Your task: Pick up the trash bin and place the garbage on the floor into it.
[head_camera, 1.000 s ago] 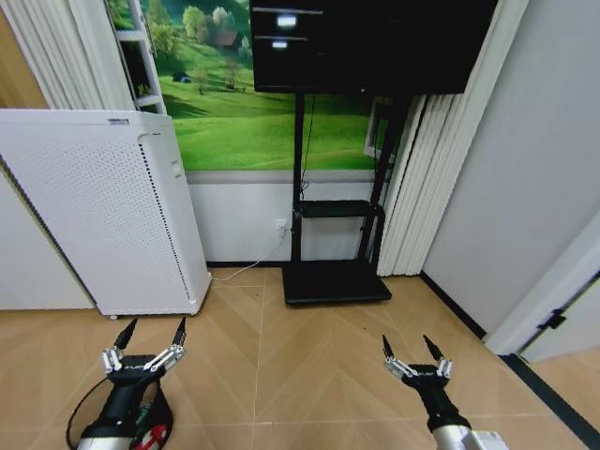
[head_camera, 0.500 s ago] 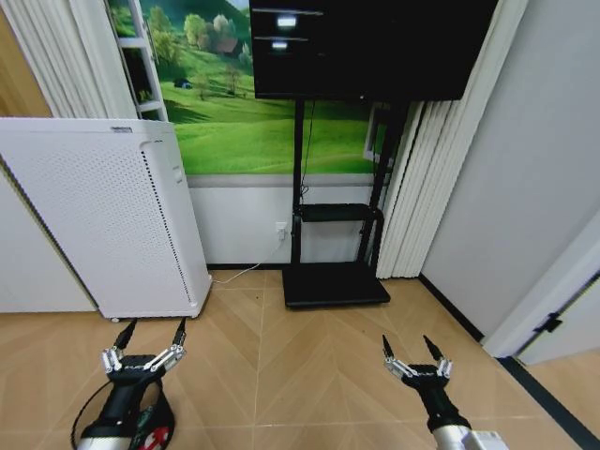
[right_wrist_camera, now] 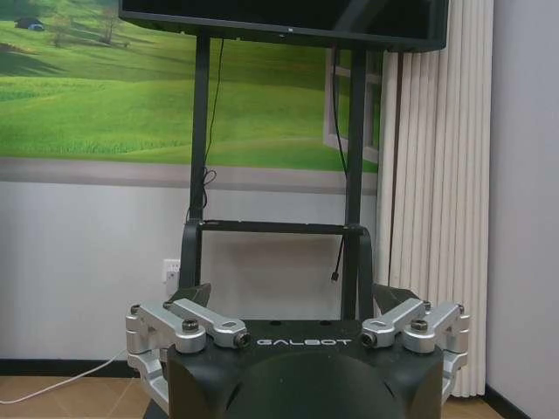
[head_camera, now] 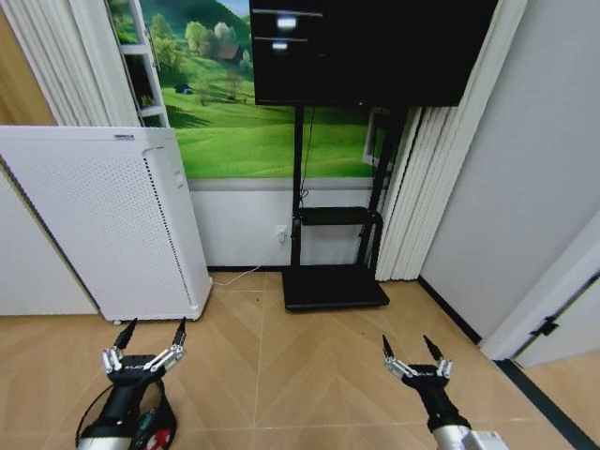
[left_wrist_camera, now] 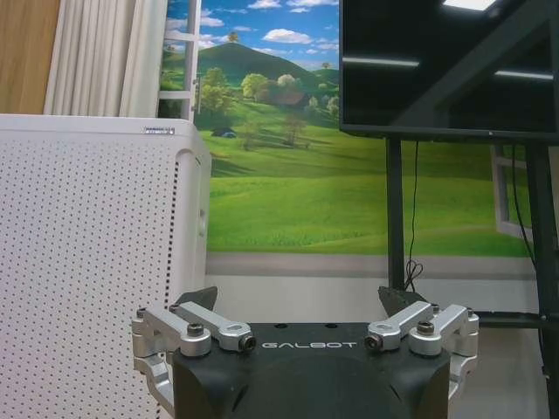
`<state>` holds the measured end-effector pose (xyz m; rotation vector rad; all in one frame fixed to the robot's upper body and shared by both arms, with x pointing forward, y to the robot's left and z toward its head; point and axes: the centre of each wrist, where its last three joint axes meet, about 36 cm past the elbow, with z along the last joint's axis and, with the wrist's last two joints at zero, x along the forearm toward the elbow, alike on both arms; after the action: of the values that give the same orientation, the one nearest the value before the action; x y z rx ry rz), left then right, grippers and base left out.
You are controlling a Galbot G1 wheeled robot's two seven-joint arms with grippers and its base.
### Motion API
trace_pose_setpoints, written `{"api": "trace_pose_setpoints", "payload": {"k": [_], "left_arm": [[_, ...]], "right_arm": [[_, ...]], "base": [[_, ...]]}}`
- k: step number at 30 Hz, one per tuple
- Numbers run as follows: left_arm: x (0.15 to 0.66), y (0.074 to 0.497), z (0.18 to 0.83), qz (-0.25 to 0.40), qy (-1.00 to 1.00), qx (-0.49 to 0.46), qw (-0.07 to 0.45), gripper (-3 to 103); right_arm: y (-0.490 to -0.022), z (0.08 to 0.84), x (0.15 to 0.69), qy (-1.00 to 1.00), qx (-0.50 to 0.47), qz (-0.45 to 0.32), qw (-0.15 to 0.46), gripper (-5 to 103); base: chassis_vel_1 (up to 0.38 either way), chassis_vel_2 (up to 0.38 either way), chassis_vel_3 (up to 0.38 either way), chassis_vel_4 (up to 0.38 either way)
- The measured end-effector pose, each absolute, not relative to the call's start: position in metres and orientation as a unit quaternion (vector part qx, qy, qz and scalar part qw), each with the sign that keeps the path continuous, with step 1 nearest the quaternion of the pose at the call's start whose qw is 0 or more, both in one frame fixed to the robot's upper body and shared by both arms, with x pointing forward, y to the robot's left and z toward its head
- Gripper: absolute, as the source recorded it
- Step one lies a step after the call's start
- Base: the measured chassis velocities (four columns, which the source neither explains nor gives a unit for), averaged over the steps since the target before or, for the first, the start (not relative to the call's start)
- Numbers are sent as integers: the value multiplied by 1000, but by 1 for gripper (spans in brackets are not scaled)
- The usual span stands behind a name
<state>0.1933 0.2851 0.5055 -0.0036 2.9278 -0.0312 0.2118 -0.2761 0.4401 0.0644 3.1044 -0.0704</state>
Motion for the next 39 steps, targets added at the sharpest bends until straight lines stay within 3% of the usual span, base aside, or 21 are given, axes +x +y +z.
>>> {"api": "trace_pose_setpoints", "payload": {"k": [39], "left_arm": [[193,285,505,-11,994,-1,107,100]], "right_arm": [[-276,440,212,999,21,-23,18,100]], "base": [[0,0,0,0]]}}
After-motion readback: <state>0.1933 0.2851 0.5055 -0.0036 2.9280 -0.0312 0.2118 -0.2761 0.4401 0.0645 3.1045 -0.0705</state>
